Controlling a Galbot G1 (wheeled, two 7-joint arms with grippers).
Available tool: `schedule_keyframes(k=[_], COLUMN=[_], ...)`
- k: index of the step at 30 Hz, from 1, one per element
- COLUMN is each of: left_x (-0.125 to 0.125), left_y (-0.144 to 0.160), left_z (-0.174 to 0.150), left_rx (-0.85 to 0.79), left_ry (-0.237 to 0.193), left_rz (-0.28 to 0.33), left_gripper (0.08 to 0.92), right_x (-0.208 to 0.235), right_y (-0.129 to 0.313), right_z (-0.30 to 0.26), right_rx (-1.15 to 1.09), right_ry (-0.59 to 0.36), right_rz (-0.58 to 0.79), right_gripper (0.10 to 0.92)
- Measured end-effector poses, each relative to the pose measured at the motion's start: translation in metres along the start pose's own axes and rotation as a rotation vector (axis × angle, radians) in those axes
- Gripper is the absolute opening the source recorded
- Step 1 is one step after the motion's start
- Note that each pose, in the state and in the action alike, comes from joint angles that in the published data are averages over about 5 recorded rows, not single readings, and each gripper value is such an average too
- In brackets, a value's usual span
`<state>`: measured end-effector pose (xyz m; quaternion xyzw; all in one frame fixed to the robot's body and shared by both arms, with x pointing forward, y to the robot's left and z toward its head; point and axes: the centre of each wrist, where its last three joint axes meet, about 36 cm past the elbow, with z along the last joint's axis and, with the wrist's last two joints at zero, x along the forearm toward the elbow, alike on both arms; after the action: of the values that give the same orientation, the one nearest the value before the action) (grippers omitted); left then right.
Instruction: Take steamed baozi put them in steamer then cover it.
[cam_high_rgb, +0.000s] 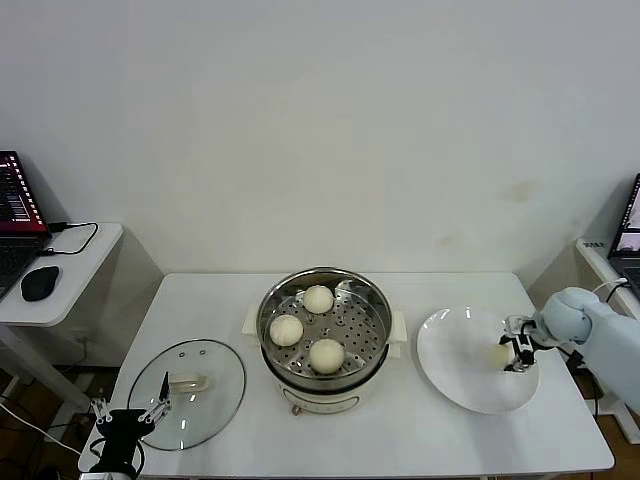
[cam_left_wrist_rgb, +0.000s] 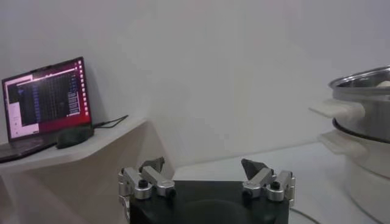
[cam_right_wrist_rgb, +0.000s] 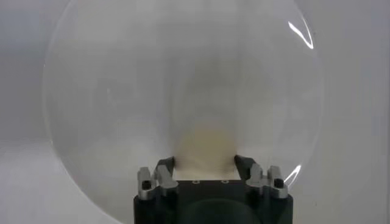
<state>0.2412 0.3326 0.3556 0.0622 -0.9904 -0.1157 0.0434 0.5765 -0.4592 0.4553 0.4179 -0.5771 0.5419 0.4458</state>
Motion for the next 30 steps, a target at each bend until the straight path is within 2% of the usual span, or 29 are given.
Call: schedule_keyframes(k=[6, 13, 23, 30], left_x=[-0.002, -0.005, -0.01, -0.013], left_y=[0.0, -0.003, -0.009, -0.011], left_z=[-0.002, -0.002, 0.0, 0.0], left_rx=[-0.001, 0.005, 0.015, 0.023], left_ry=[-0.006, -0.012, -0.015, -0.024], left_rz=[0.001, 0.01, 0.021, 0.012], left_gripper=[0.823, 0.823, 0.823, 0.823], right_x=[0.021, 0.078, 0.178, 0.215], right_y=[-0.008, -0.032, -0.066, -0.076], right_z=[-0.006, -0.031, -0.116, -0.19], right_rx=[-0.007, 0.002, 0.044, 0.059], right_ry=[-0.005, -0.04, -0.167, -0.248], right_rz=[0.007, 0.045, 0.133, 0.14], right_gripper=[0.56, 0.56, 0.567, 0.569])
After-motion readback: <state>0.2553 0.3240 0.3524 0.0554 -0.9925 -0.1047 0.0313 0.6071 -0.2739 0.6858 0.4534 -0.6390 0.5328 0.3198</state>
